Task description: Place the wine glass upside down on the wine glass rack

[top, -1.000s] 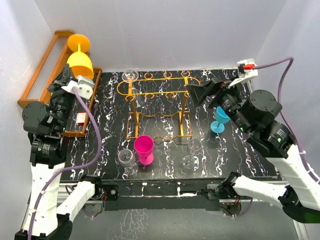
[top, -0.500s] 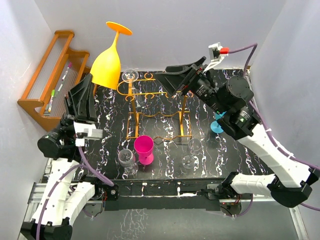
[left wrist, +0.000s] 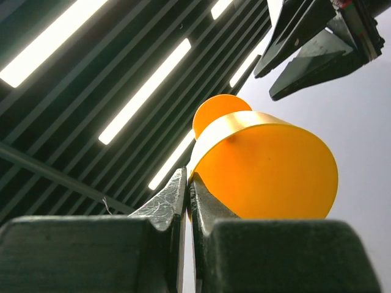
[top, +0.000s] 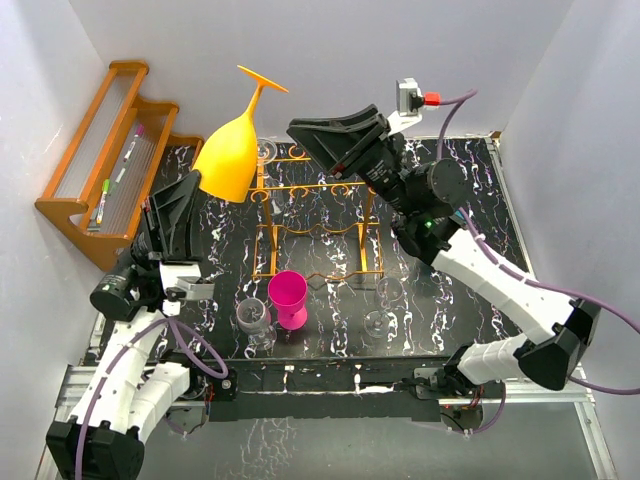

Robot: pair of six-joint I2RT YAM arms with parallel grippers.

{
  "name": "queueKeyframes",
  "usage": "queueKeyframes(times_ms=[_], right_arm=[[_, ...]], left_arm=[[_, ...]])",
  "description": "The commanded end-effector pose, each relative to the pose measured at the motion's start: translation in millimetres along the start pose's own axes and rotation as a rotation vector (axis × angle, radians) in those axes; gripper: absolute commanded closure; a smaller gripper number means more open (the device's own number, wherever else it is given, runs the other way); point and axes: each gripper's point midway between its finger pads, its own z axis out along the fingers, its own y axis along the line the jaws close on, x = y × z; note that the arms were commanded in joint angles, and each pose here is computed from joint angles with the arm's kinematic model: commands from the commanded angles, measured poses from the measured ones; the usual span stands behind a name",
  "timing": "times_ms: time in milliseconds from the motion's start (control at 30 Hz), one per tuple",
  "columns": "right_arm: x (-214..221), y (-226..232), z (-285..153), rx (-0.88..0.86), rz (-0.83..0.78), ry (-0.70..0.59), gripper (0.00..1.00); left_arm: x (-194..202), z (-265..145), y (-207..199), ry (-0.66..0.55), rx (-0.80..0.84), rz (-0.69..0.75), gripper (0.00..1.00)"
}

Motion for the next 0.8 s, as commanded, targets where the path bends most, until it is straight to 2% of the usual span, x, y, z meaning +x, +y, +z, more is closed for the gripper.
queueKeyframes(times_ms=[0,233,433,767], right_arm=[[-23,30,4,-0.155,0.019,-0.115,0.66],[-21,19,8,-0.150,0.028,-0.173,0.63],[-15,5,17,-0.105,0.029,-0.182,0.58],[-5,-15,24,-0.051,0.036,-0.183,0.56]], left_arm=[[-11,5,6,-0.067,-0.015,0.071,1.00],[-8,11,0,-0.079,-0.015,0.082,1.00],[-10,19,-8,-0.089,-0.007,0.103,1.00],[-17,25,-25,-0.106,0.022,0.111,1.00]])
